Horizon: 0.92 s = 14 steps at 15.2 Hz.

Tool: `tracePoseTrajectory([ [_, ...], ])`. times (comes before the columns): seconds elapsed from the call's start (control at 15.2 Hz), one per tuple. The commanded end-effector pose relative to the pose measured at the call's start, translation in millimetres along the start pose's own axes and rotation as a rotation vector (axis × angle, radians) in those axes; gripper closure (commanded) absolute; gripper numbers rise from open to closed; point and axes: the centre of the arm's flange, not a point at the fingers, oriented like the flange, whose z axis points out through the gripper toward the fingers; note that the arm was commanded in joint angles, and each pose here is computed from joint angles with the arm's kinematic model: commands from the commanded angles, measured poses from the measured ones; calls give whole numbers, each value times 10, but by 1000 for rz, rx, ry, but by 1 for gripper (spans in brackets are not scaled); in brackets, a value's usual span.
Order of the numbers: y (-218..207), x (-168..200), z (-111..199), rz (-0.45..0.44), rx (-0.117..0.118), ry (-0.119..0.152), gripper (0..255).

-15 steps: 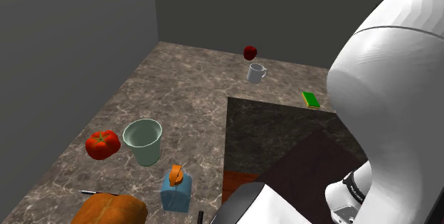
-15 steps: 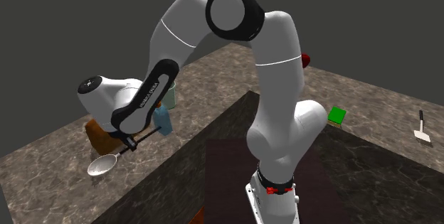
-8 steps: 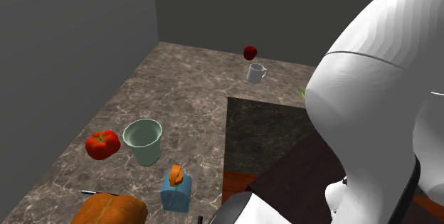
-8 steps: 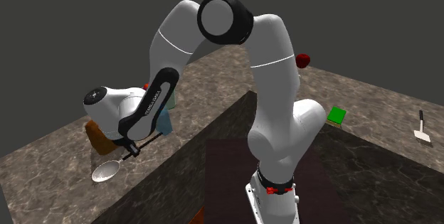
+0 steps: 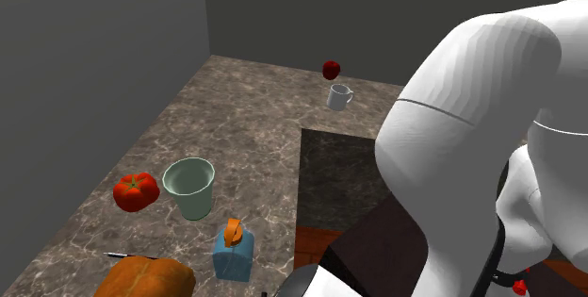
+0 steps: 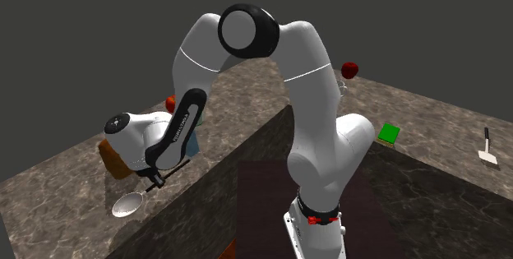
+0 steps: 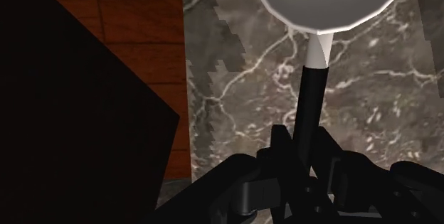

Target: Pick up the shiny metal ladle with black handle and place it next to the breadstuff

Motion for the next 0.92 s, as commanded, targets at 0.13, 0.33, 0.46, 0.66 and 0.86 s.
tracePoseTrajectory([
  [0.13, 24, -35, 207, 0, 0, 0, 255],
  [0.33, 29, -40, 256, 0, 0, 0, 255],
  [0.46, 29, -40, 256, 0, 0, 0, 255],
  [0.66, 29, -40, 256, 0, 0, 0, 255],
  [0.86, 29, -40, 256, 0, 0, 0, 0],
])
